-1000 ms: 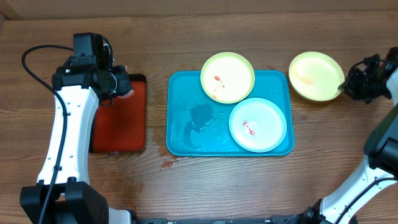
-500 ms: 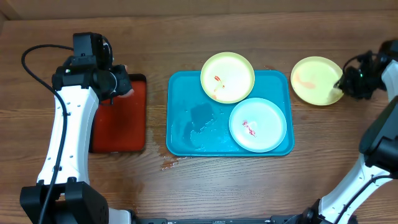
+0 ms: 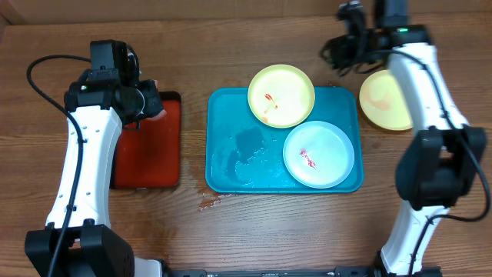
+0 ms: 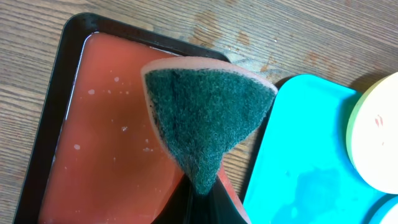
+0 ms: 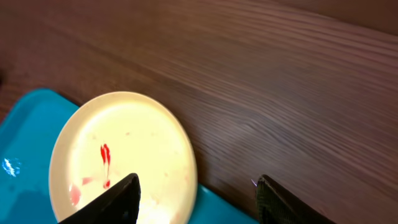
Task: Clean dirty plates on tray and stack at the side
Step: 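Move the right gripper to the remaining yellow plate on the tray, then scrub the yellow plate with the sponge held by the left gripper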
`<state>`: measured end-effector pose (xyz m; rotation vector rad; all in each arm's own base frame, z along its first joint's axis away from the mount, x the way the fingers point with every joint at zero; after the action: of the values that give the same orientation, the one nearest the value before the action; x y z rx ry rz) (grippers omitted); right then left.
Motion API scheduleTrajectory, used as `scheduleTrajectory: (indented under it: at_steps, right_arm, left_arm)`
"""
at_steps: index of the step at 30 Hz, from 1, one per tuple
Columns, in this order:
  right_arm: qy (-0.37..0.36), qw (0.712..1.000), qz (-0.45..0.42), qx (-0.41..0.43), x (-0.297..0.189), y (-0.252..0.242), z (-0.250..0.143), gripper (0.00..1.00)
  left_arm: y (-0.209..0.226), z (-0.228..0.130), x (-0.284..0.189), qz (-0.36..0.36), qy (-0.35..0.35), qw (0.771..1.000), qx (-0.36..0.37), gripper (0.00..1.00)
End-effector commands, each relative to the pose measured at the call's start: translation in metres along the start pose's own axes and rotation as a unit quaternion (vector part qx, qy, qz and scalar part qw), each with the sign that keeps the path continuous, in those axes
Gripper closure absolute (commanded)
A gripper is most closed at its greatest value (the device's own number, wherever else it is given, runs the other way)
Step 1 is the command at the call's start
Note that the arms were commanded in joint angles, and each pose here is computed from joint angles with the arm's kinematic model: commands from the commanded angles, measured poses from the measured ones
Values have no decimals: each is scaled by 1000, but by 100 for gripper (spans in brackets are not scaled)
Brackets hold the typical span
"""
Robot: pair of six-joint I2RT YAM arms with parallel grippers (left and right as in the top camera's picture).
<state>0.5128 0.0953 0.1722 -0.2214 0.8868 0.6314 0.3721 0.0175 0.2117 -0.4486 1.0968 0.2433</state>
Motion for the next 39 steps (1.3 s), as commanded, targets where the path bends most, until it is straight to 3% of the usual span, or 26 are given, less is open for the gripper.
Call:
scheduleTrajectory:
  at_steps: [1, 7, 14, 15, 17, 23, 31, 39]
  right_arm:
    - [56, 997, -4, -54, 43, 4, -28, 39]
    - [87, 993, 18, -80, 88, 12, -51, 38]
    - [99, 991, 25, -88, 100, 11, -61, 42]
    - [99, 991, 25, -88, 100, 11, -61, 47]
    - [98, 991, 25, -86, 100, 11, -61, 71]
    - [95, 994, 27, -35, 96, 15, -53, 96]
    - [111, 988, 92, 50, 73, 40, -40, 96]
    - [177, 960, 166, 138, 52, 77, -51, 96]
  left_arm:
    - [-2, 3, -2, -7, -4, 1000, -5, 96]
    - [-2, 3, -2, -7, -3, 1000, -6, 96]
    - [-2, 4, -2, -8, -5, 1000, -6, 96]
    - [-2, 4, -2, -9, -6, 1000, -6, 96]
    - [-3, 5, -2, -9, -8, 1000, -5, 96]
    - [-6, 5, -2, -16, -9, 1000, 3, 96]
    - [-28, -4, -2, -37, -5, 998, 52, 96]
    - [-68, -27, 17, -89, 36, 993, 64, 96]
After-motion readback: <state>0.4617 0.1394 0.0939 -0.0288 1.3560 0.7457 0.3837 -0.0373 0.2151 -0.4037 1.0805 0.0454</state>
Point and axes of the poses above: each gripper's point midway between its finger pads, its own x axis out along the fingers, its own y axis along the line the jaws close on, z = x × y, the point moved 4 cm from there along -x, back along the fingers, and after that the axes turned 8 degrees about -x, right-handed, at the moved point
